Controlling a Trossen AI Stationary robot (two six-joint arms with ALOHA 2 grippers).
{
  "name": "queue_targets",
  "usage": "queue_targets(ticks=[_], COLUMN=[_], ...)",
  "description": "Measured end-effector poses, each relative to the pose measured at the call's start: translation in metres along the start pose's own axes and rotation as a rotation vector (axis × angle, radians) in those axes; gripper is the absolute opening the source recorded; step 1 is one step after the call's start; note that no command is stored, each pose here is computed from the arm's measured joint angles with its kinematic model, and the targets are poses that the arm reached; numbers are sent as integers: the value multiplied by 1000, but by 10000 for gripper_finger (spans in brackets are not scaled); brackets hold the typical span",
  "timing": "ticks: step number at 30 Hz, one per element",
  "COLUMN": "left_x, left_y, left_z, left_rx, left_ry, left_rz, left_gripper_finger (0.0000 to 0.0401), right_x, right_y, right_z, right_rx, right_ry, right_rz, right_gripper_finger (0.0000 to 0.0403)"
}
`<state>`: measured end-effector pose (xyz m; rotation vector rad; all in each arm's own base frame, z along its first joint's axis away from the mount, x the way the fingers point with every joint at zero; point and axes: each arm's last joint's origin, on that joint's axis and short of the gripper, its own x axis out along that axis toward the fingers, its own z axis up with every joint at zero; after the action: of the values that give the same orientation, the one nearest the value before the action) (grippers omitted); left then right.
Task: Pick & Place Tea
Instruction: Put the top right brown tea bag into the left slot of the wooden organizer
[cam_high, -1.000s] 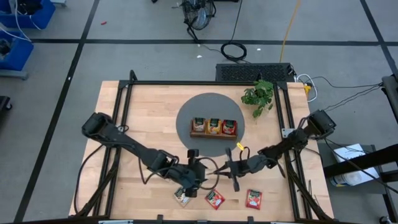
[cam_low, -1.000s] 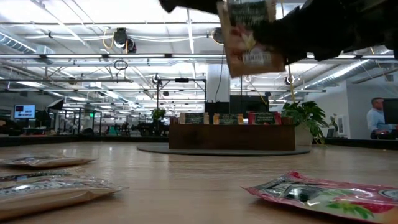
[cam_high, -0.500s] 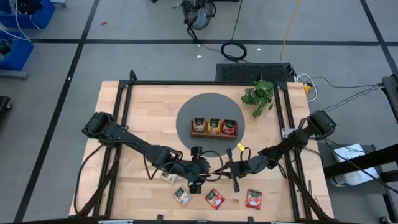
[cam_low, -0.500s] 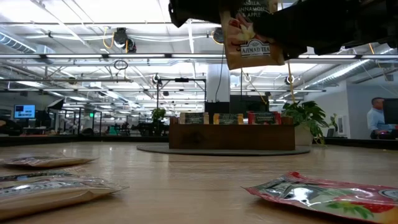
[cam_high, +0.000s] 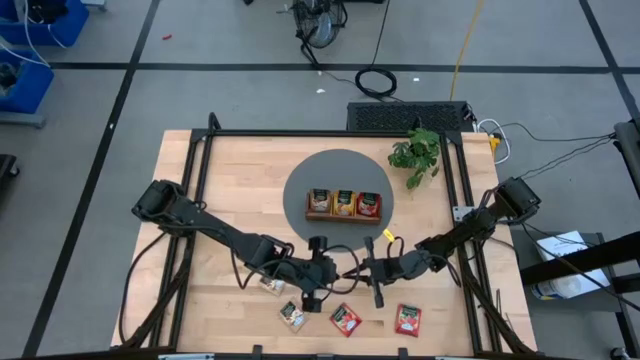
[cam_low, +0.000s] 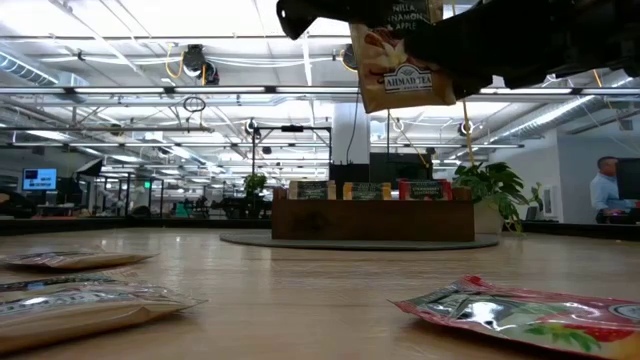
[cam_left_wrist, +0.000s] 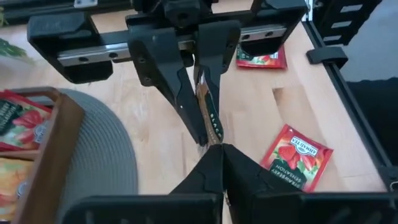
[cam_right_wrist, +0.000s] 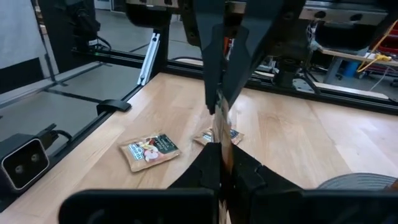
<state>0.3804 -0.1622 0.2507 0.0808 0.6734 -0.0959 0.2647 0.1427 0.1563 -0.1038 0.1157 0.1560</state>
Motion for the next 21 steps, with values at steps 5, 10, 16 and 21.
queue_targets(ticks=[5,10,16,21], left_x=[-2,-3,-1,-6], left_y=[-4,-3,10,31], left_z=[-3,-9,-14,-11], left_rx=[98,122,128,130], left_ry=[11,62,135,168], left_rz=[71,132,172,211], left_gripper_finger=[4,3,3,3], right_x=[0,-1,-1,-3], right_y=[0,1,0,-1], right_z=[-1,-8,-10,-11], right_rx=[7,59,59,57], right_ry=[10,81,93,106], right_rz=[-15,-55,-75,-195], right_gripper_finger=[5,41,102,142])
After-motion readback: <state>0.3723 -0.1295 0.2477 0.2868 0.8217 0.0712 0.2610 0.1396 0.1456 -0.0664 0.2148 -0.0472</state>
